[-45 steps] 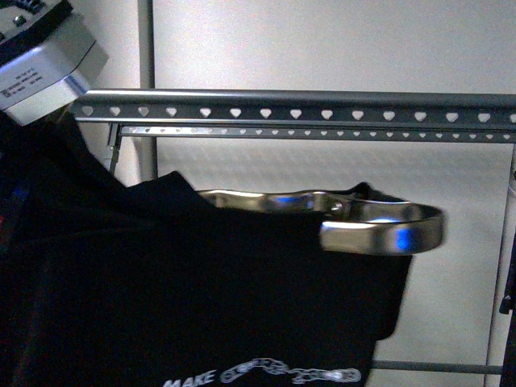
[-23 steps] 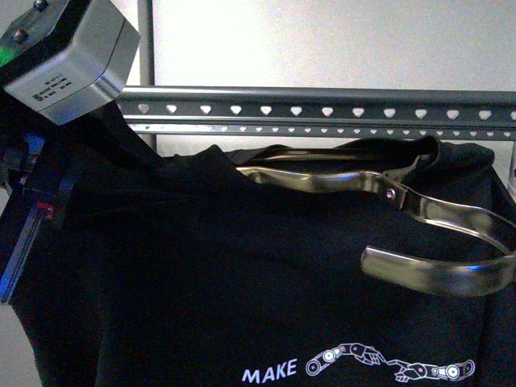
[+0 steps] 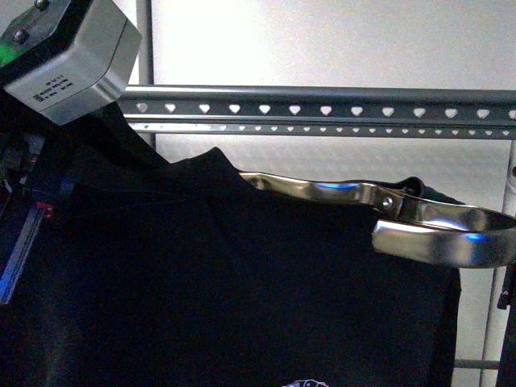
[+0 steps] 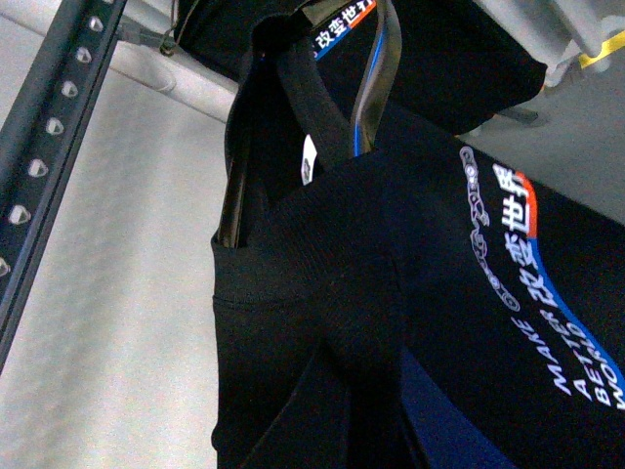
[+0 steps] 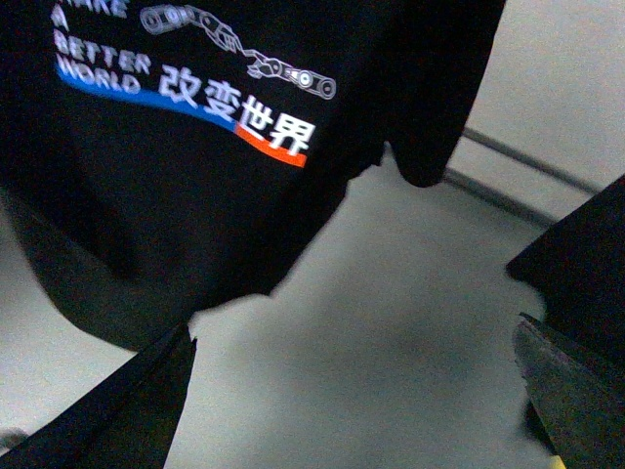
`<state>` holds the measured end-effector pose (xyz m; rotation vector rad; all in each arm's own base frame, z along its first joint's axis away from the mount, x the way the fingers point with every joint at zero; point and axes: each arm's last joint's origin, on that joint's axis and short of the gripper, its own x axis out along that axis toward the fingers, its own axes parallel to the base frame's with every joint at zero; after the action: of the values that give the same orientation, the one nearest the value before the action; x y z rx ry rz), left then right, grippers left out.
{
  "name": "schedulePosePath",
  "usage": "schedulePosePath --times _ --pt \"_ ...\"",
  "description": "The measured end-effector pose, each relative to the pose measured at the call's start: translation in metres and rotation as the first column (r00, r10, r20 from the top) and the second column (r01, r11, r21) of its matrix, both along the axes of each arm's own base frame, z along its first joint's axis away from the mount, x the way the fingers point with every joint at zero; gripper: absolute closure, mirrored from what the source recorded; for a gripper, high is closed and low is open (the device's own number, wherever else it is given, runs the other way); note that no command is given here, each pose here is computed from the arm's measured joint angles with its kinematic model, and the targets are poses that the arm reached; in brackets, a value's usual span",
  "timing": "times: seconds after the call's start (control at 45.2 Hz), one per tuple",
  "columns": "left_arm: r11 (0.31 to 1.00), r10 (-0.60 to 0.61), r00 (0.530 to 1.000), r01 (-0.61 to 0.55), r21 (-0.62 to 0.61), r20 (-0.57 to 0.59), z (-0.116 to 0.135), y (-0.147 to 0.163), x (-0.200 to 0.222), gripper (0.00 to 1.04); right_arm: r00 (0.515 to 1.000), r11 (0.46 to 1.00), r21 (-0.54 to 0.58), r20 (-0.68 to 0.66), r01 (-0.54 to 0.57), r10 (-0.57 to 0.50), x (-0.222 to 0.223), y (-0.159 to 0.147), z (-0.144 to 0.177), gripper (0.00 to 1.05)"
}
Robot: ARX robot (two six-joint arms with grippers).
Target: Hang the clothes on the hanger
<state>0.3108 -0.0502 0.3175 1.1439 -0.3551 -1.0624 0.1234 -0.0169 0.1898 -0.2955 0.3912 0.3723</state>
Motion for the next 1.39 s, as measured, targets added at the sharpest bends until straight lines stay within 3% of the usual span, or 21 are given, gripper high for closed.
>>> schedulePosePath --times 0.066,0.111,0.133,0.177,0.265,0.354,0.464,0.708,0.907,1.061,1.15,1.393 --pt "1.0 -0.002 1.0 0.002 -0.001 0.001 0.0 0.0 0.0 1.0 0.989 0.957 -0.279 0.101 -0.078 0.11 0.034 -0.015 0.027 0.07" --pt "1.0 0.003 1.0 -0.003 0.0 0.0 0.0 0.001 0.0 1.0 0.96 0.885 -0.455 0.185 -0.104 0.208 0.059 -0.023 0.046 0.07" --pt "1.0 0.005 1.0 -0.005 0.001 0.0 0.0 0.001 0.0 1.0 0.93 0.816 -0.565 0.22 -0.125 0.294 0.072 -0.026 0.055 0.07" --pt "1.0 0.007 1.0 -0.007 0.002 0.001 0.0 0.001 0.0 1.0 0.888 0.722 -0.673 0.221 -0.16 0.403 0.089 -0.028 0.066 0.07" --pt "1.0 0.004 1.0 -0.004 0.001 0.001 0.0 0.001 0.0 1.0 0.809 0.622 -0.746 0.2 -0.24 0.552 0.111 -0.023 0.078 0.07" --pt "1.0 0.001 1.0 -0.001 0.0 0.001 0.0 0.0 0.0 1.0 0.753 0.583 -0.77 0.217 -0.259 0.621 0.132 -0.014 0.092 0.07" --pt "1.0 0.001 1.0 -0.001 0.0 0.001 0.0 0.0 0.0 1.0 0.73 0.59 -0.764 0.243 -0.263 0.639 0.158 -0.002 0.104 0.07" --pt "1.0 0.001 1.0 -0.001 0.0 0.001 0.0 0.0 0.0 1.0 0.727 0.632 -0.736 0.295 -0.241 0.621 0.197 0.019 0.118 0.07" --pt "1.0 0.001 1.0 -0.001 0.0 0.001 0.0 0.0 0.0 1.0 0.756 0.669 -0.706 0.302 -0.233 0.581 0.233 0.029 0.119 0.09" --pt "1.0 0.002 1.0 -0.002 0.001 0.0 0.0 0.0 0.0 1.0 0.786 0.709 -0.662 0.293 -0.245 0.545 0.252 0.034 0.108 0.39" --pt "1.0 0.004 1.0 -0.004 0.002 0.001 0.0 0.0 0.0 1.0 0.781 0.727 -0.645 0.319 -0.236 0.537 0.257 0.04 0.105 0.58" --pt "1.0 0.006 1.0 -0.006 0.002 0.001 0.0 0.001 0.0 1.0 0.762 0.737 -0.629 0.343 -0.248 0.549 0.257 0.042 0.101 0.95"
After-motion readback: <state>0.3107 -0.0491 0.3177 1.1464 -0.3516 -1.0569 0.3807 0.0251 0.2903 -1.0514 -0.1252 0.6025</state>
